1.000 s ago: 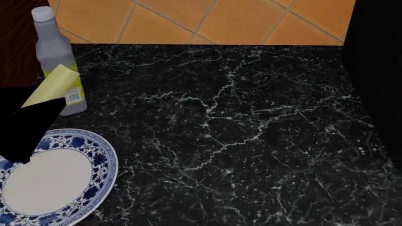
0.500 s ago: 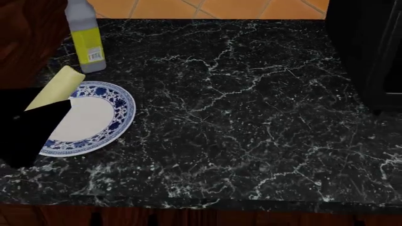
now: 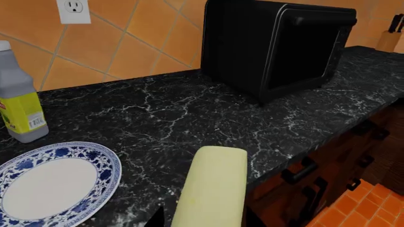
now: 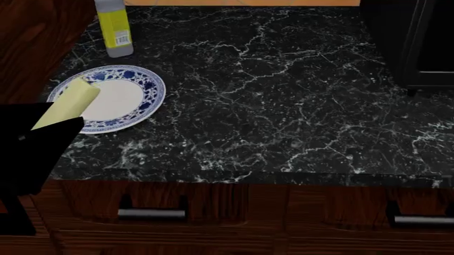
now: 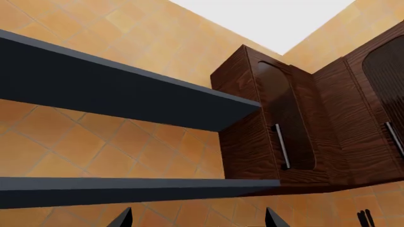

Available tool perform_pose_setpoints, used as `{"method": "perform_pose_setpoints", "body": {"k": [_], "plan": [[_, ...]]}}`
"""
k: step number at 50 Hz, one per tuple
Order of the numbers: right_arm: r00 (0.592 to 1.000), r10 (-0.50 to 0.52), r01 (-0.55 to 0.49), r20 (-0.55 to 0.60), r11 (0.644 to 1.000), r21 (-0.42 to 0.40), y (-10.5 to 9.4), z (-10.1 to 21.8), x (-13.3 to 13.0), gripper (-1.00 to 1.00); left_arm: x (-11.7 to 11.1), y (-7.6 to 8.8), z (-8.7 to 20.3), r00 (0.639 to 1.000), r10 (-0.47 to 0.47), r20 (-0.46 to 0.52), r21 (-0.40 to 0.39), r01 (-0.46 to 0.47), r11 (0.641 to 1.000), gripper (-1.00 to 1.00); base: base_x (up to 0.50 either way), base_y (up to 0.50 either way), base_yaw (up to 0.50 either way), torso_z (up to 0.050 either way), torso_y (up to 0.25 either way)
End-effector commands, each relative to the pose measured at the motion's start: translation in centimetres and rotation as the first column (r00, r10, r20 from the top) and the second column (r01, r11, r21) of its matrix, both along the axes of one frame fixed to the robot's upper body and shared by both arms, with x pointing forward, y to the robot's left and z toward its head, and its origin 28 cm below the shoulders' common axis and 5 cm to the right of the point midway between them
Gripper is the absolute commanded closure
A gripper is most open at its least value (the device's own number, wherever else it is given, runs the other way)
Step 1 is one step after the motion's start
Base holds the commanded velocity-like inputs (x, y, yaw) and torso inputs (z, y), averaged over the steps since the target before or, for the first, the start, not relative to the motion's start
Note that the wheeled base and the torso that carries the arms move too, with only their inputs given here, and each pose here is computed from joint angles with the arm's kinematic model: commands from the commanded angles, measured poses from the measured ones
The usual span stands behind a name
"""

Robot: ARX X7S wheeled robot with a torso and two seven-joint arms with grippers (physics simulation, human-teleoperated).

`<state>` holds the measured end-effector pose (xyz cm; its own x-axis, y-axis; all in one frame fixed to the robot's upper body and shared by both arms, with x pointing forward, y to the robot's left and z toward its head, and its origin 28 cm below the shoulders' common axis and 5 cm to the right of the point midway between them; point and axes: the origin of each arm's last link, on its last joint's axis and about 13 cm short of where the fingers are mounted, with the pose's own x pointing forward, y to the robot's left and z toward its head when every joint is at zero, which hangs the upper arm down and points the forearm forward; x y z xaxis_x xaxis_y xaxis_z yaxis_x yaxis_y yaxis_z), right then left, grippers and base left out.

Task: Pick the butter stick from the counter and place it in the microwave.

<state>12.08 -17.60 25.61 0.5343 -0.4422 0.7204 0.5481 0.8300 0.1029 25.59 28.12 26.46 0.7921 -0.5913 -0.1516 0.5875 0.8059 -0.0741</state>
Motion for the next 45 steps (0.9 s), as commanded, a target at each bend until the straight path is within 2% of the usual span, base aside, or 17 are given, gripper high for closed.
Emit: {"method": "perform_pose_setpoints", "body": {"k": [1,45], "plan": [[1.000,-0.003,0.003,0.000,0.999,-0.036,-0.06,0.20,0.00,-1.00,0.14,-0.12,0.39,0.999,-0.025,0.023,-0.047,0.026,0.999,1.00,0.00,0.50,0.00,0.000,0.000],[1.000,0.006,-0.006,-0.010,0.999,-0.038,0.06,0.16,0.06,-1.00,0.30,-0.40,0.17,0.999,-0.039,0.027,-0.052,0.040,0.998,1.00,0.00,0.50,0.00,0.000,0.000]]}}
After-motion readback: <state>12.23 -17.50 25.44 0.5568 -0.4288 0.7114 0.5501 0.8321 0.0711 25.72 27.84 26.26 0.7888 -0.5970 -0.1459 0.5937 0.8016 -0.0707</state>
